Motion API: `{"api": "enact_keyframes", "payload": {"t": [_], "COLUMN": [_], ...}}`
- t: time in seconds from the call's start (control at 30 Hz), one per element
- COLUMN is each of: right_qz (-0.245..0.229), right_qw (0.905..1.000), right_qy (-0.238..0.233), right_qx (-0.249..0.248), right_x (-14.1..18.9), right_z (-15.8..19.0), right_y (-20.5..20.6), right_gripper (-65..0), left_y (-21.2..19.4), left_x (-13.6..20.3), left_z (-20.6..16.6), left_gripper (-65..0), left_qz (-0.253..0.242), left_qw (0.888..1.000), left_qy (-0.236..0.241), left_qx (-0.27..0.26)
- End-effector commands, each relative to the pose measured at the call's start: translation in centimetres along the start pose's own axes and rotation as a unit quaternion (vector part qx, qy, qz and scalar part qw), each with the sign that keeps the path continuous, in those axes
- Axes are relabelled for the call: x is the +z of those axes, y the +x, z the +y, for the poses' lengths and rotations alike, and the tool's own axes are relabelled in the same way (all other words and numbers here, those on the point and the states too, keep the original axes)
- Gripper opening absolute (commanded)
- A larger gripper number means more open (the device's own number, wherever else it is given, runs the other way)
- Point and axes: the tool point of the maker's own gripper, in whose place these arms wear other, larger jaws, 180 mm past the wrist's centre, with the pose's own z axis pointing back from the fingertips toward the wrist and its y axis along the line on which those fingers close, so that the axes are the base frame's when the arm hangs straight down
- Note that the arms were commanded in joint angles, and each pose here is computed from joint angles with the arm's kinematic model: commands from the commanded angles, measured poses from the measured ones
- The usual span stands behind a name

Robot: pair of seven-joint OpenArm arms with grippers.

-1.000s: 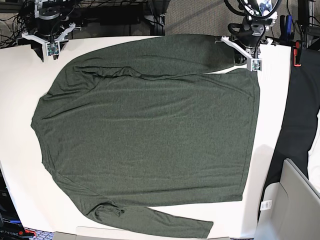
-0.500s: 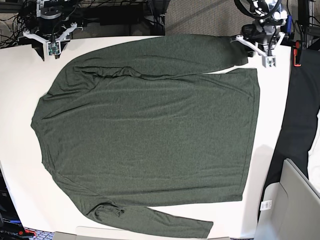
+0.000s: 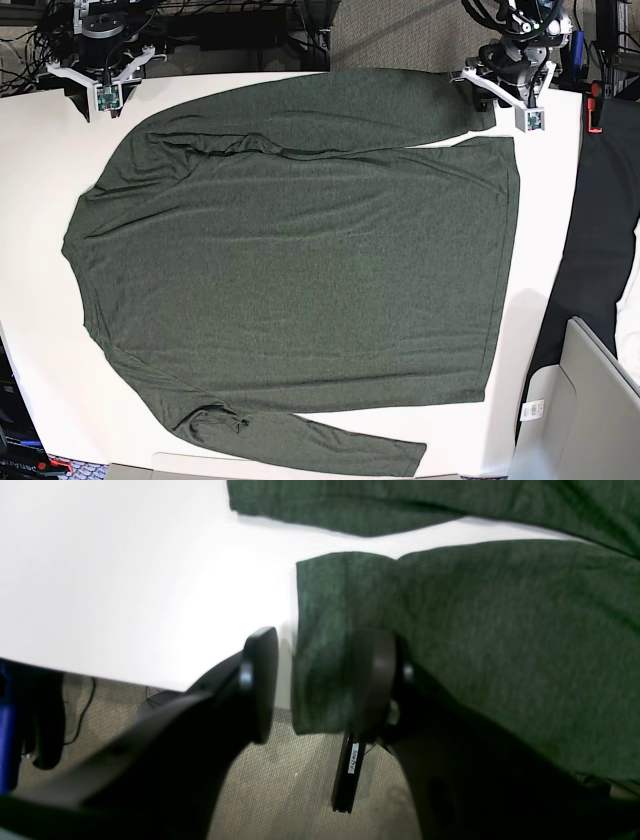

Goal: Fold the T-shirt properly
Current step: 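Close the left gripper on the shoulder edge of the shirt, then lower the right gripper and pinch the opposite shoulder corner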

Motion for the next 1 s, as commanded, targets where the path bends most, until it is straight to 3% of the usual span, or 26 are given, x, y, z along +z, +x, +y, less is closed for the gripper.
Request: {"api": "enact_keyframes", "payload": {"t": [0.0, 0.27, 0.37, 0.7, 0.87, 0.97], "right_qz": [-0.018, -0.018, -0.018, -0.018, -0.018, -0.017], "right_qw": [0.9998, 0.9998, 0.9998, 0.9998, 0.9998, 0.9998], "right_qy": [-0.009, -0.009, -0.009, -0.009, -0.009, -0.009], "right_qx": [0.004, 0.004, 0.004, 0.004, 0.004, 0.003], "right_x": [0.3, 0.3, 0.3, 0.3, 0.3, 0.3], "right_z": [-0.7, -0.7, -0.7, -0.7, -0.7, -0.6], "right_y": [0.9, 0.9, 0.9, 0.9, 0.9, 0.9], "right_gripper": [-40.1, -40.1, -40.1, -40.1, -40.1, -40.1], "left_y": [0.3, -1.3, -1.5, -1.1, -0.9, -0.6], "left_x": [0.1, -0.7, -0.8, -0.6, -0.6, -0.6], "left_z": [0.1, 0.4, -1.1, -2.9, -2.7, -2.6], "left_gripper": [-40.6, -40.8, -41.4, -51.1, -65.0, -64.8], "left_qz": [-0.007, 0.014, 0.019, 0.014, 0.011, 0.005], "left_qw": [1.000, 1.000, 1.000, 0.999, 0.999, 0.999], "left_qy": [-0.001, 0.000, -0.018, -0.040, -0.038, -0.036], "left_qx": [-0.001, 0.008, -0.001, -0.015, -0.013, -0.013]}}
